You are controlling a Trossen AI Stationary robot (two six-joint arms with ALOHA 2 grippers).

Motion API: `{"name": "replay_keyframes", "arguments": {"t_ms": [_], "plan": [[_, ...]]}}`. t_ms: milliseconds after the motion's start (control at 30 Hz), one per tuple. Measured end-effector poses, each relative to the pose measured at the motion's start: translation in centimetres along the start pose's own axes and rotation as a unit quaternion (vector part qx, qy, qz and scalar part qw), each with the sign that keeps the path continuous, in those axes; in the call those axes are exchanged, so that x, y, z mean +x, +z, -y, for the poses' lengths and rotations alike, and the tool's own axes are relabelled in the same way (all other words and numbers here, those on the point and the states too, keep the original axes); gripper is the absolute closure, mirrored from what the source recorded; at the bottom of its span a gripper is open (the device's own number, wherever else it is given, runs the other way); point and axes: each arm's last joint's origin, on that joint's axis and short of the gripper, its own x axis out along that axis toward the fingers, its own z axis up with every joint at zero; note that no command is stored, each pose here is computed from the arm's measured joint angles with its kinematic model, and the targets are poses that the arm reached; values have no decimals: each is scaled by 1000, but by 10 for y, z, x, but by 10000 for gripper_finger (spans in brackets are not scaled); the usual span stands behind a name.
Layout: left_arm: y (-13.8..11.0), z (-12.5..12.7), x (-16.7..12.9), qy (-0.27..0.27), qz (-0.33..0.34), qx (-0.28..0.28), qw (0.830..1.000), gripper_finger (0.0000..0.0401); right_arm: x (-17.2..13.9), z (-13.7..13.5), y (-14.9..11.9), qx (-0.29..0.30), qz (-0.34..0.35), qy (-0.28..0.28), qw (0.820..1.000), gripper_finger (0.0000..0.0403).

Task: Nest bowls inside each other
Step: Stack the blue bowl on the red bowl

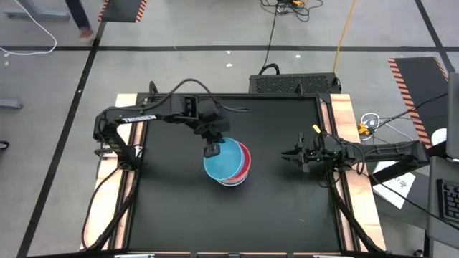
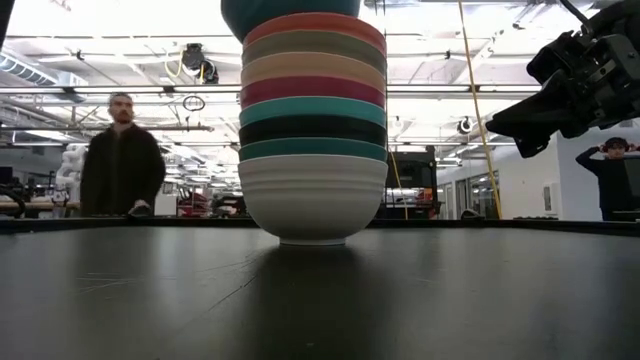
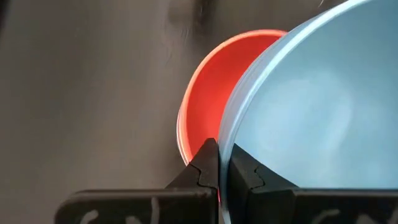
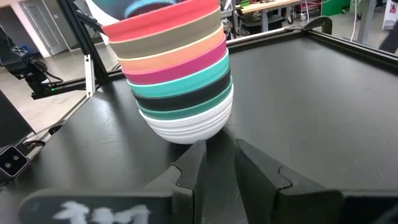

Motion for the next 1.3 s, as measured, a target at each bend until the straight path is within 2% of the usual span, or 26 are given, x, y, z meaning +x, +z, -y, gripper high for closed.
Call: {"name": "replay_keyframes", "arguments": {"t_ms": [333,533,600,833,1100,1300], "plan": [[-3,-7,-3,14,-36,-15,999,397,0,0,0,-8,2,0,1000,330],[23,-3,-11,29,-42,-2,999,397,0,0,1,-13,5,1,1000,330],[32,-1,-9,26,-47,5,999,397,0,0,1,-13,5,1,1000,330],[39,-11,25,23,-151,-18,988,397,0,0,0,-13,-1,2,1000,330],[40,-13,30,15,-157,-43,987,397,0,0,-1,-15,-4,1,1000,330],[40,-4,31,-5,-157,-43,987,397,0,0,-2,-17,-9,0,1000,330]]}}
